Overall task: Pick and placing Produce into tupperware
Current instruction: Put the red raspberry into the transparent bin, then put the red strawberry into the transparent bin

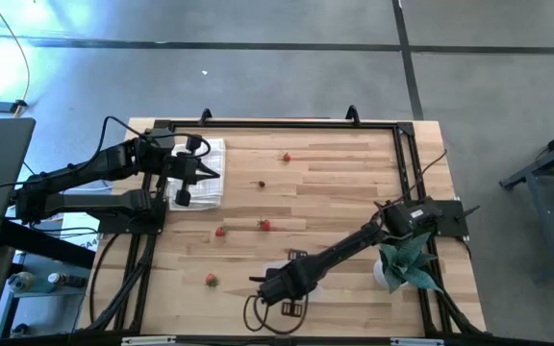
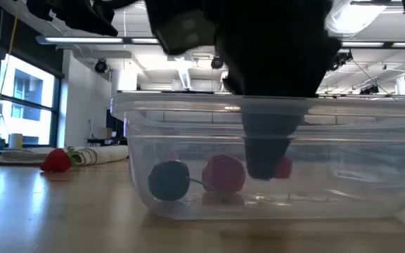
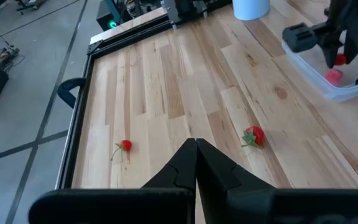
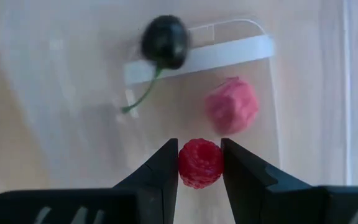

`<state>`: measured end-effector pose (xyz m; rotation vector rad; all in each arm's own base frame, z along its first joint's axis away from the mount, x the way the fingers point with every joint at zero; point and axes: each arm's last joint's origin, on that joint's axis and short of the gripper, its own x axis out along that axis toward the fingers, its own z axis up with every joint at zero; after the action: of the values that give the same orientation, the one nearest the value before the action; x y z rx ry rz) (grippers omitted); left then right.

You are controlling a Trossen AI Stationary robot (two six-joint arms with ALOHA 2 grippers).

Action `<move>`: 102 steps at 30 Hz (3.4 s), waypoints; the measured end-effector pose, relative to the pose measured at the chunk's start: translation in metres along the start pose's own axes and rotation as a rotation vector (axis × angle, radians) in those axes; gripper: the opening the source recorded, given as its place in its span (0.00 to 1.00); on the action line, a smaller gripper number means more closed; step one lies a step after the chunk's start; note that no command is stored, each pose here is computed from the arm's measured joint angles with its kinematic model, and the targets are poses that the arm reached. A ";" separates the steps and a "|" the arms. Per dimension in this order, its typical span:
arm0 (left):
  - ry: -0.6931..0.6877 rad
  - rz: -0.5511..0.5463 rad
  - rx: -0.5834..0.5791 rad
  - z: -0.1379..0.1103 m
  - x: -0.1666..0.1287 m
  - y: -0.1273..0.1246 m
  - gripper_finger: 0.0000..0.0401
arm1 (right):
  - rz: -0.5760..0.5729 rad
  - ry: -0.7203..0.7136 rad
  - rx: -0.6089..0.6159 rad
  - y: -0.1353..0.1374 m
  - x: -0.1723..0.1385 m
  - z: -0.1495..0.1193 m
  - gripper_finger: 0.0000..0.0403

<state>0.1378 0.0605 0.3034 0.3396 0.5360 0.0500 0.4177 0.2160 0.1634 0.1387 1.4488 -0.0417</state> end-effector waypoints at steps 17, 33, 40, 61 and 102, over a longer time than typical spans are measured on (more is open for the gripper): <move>0.001 0.000 0.000 0.000 0.000 0.000 0.00 | 0.041 -0.025 -0.006 -0.001 0.012 0.009 0.23; 0.001 0.000 0.000 0.000 0.000 0.000 0.00 | 0.058 -0.059 -0.017 0.001 0.011 0.012 0.31; 0.000 0.000 0.000 0.000 0.000 0.000 0.00 | 0.056 -0.057 -0.020 0.000 0.011 0.012 0.33; 0.000 0.000 0.000 0.000 0.000 0.000 0.00 | -0.046 -0.253 -0.009 -0.030 -0.123 -0.011 0.33; 0.000 0.000 0.000 0.000 0.000 0.000 0.00 | 0.085 -0.239 0.763 -0.420 -0.082 0.054 0.33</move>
<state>0.1378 0.0605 0.3034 0.3395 0.5363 0.0505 0.4140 -0.2111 0.2215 0.7911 1.1244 -0.5257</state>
